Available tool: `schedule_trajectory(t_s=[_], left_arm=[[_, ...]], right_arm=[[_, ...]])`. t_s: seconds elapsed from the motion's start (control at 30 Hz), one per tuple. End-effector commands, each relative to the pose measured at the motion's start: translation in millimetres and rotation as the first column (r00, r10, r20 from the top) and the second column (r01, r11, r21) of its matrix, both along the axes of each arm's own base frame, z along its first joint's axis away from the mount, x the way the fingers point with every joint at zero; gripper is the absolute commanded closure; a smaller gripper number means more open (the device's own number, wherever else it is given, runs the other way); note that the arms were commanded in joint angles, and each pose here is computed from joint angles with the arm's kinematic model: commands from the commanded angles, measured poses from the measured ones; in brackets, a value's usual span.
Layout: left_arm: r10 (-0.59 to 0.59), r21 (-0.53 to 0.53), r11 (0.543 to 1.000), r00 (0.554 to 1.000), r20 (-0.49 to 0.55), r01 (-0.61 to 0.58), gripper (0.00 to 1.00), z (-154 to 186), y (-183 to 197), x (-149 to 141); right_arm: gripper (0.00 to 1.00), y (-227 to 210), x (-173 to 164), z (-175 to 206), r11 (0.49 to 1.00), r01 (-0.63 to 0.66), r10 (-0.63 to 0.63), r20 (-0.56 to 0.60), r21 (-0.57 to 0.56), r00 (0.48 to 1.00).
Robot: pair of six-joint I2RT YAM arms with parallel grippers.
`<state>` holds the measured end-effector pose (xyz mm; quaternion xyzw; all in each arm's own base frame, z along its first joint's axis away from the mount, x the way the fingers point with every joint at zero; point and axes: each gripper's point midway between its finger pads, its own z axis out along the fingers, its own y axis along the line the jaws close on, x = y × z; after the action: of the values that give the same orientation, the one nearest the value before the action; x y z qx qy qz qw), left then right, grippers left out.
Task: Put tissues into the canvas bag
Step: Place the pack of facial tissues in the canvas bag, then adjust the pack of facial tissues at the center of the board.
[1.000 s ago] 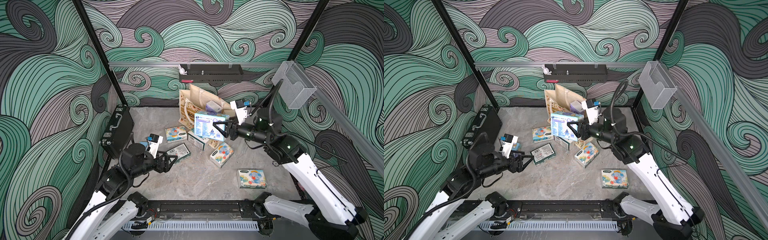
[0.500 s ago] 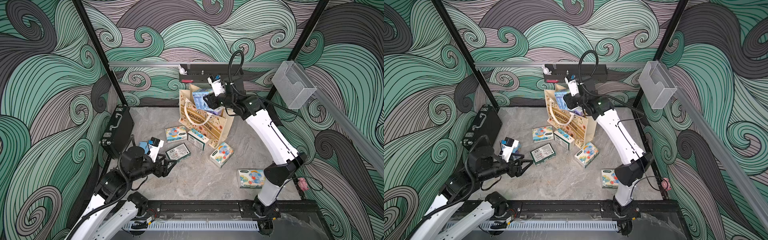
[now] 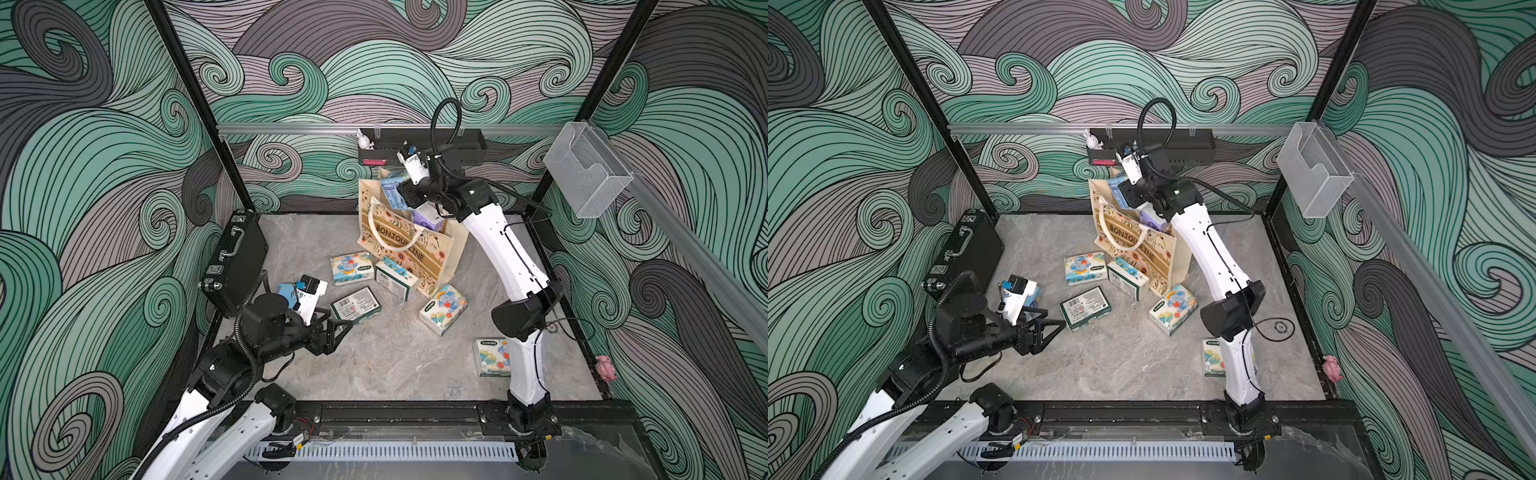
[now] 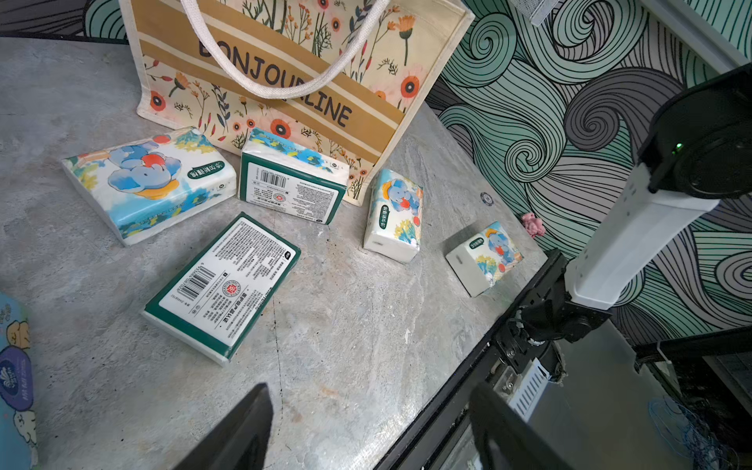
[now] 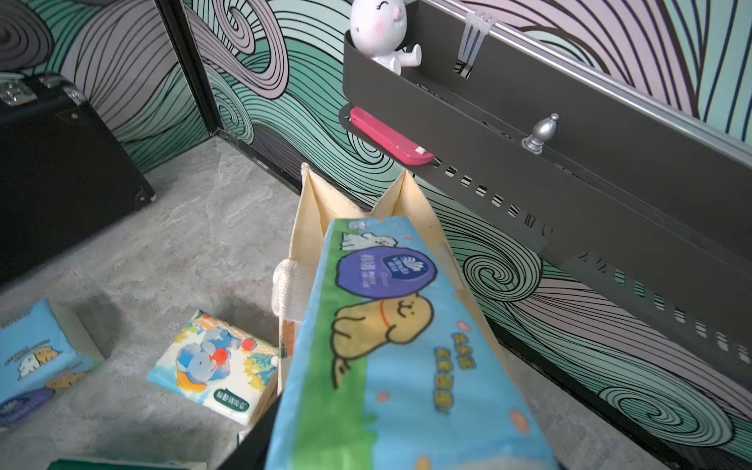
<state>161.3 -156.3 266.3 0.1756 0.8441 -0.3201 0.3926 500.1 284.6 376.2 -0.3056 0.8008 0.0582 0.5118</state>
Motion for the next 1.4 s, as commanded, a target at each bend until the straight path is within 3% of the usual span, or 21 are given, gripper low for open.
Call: schedule_trajectory(t_s=[0.0,0.17,0.47,0.6,0.73,0.9,1.1,1.37], left_arm=[[-0.002,0.015,1.0,1.0,-0.007,0.002,0.22,-3,2,-1],[0.004,0.023,1.0,1.0,-0.017,-0.003,0.22,-6,2,1],[0.017,0.041,0.999,0.999,-0.045,-0.015,0.22,-13,1,6],[0.029,0.055,0.998,0.997,-0.065,-0.025,0.22,-18,1,9],[0.041,0.071,0.997,0.995,-0.091,-0.035,0.22,-24,0,14],[0.075,0.12,0.991,0.986,-0.151,-0.057,0.22,-40,-1,25],[0.091,0.164,0.985,0.958,-0.271,-0.047,0.22,-63,-11,35],[0.021,-0.01,1.0,0.896,-0.444,-0.028,0.22,-85,-70,76]], right_arm=[[0.18,-14,5,18,0.999,0.044,-0.044,0.046,0.006,0.998],[0.15,-20,-2,30,0.996,0.043,-0.044,0.021,0.084,0.999],[0.1,-39,-45,37,0.986,0.066,-0.059,-0.055,0.152,0.997],[0.02,-78,-57,13,0.954,0.247,-0.227,-0.128,0.169,0.965],[0.0,-133,-74,-8,0.82,0.52,-0.475,-0.223,0.24,0.851],[0.0,-149,-124,-45,0.771,0.564,-0.472,-0.33,0.295,0.817],[0.01,-161,-195,-114,0.775,0.554,-0.396,-0.448,0.305,0.801],[0.0,-173,-268,-201,0.797,0.53,-0.311,-0.558,0.288,0.77]])
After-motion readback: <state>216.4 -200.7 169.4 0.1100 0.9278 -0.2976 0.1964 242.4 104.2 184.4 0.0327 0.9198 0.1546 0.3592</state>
